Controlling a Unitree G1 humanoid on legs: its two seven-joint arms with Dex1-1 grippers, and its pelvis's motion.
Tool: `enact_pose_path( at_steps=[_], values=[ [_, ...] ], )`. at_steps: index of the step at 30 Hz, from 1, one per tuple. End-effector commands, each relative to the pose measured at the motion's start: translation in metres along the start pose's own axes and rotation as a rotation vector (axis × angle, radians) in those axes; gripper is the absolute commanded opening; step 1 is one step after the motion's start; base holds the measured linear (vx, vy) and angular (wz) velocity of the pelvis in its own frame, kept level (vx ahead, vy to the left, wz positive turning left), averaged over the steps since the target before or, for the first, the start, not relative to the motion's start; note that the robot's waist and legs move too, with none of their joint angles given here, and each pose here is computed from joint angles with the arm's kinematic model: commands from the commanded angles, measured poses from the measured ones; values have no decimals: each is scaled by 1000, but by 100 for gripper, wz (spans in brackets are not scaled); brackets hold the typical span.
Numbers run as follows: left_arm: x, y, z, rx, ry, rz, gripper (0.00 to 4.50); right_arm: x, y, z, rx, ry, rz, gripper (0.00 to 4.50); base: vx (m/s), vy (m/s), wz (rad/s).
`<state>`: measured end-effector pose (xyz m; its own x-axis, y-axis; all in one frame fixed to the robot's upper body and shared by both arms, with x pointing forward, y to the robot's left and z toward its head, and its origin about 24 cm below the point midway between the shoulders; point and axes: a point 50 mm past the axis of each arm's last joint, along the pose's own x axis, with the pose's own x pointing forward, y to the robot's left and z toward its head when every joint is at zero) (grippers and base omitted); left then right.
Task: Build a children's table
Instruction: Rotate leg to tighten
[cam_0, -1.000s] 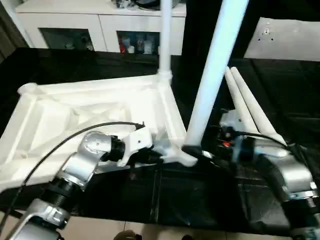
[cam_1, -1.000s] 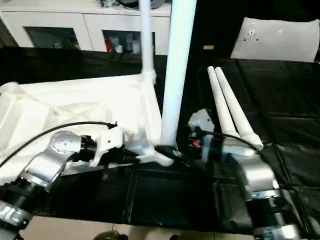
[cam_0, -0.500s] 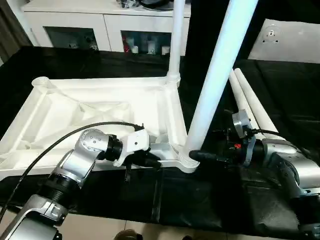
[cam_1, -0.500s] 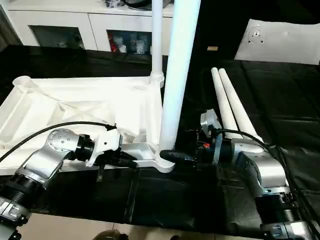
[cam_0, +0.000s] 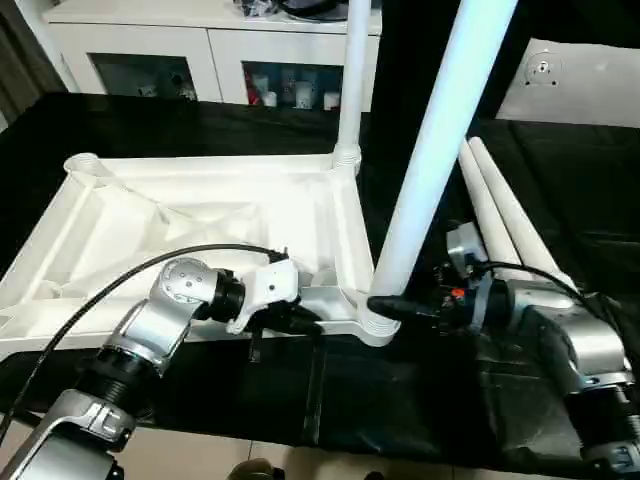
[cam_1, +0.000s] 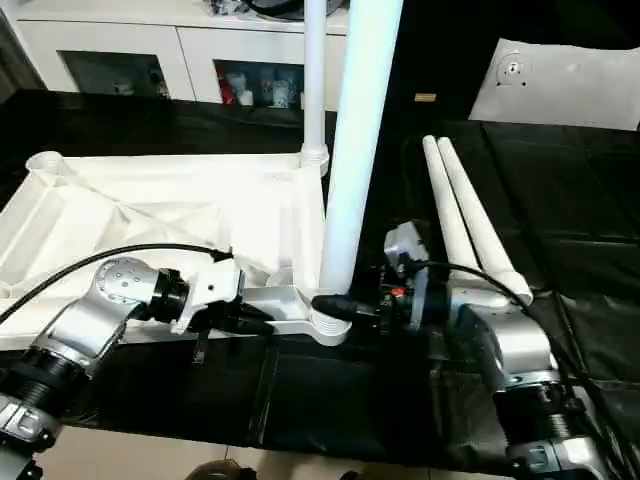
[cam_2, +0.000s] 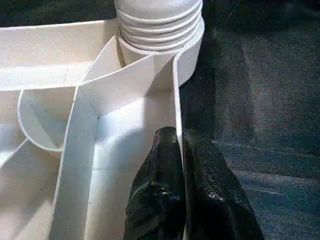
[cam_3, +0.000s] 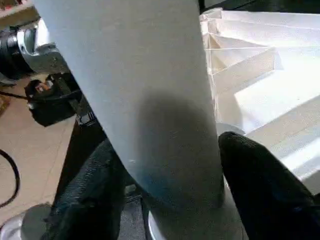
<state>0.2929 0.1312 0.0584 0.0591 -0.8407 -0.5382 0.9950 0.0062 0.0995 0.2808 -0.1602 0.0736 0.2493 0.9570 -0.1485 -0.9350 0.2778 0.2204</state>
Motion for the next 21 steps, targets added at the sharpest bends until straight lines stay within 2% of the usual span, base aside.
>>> enact_pose_path(
  at_steps=[1, 9, 14, 19, 21],
  values=[
    [6, -2, 2, 32, 19, -37, 0, 2, 0, 0, -21, 18, 0, 257, 0, 0, 0],
    [7, -2, 1, 30, 24, -30, 0, 7, 4, -4, -27, 37, 19, 214, 0, 0, 0],
    [8, 3, 2, -13, 11, 41, 0, 11, 11, -9, -9, 29, 23, 209, 0, 0, 0],
    [15, 12, 11, -112, -55, 176, 0, 19, 18, -19, 21, 0, -87, 207, 0, 0, 0],
    [23, 20, 18, -163, -84, 285, 0, 30, 17, -25, 33, -10, -230, 207, 0, 0, 0]
  ],
)
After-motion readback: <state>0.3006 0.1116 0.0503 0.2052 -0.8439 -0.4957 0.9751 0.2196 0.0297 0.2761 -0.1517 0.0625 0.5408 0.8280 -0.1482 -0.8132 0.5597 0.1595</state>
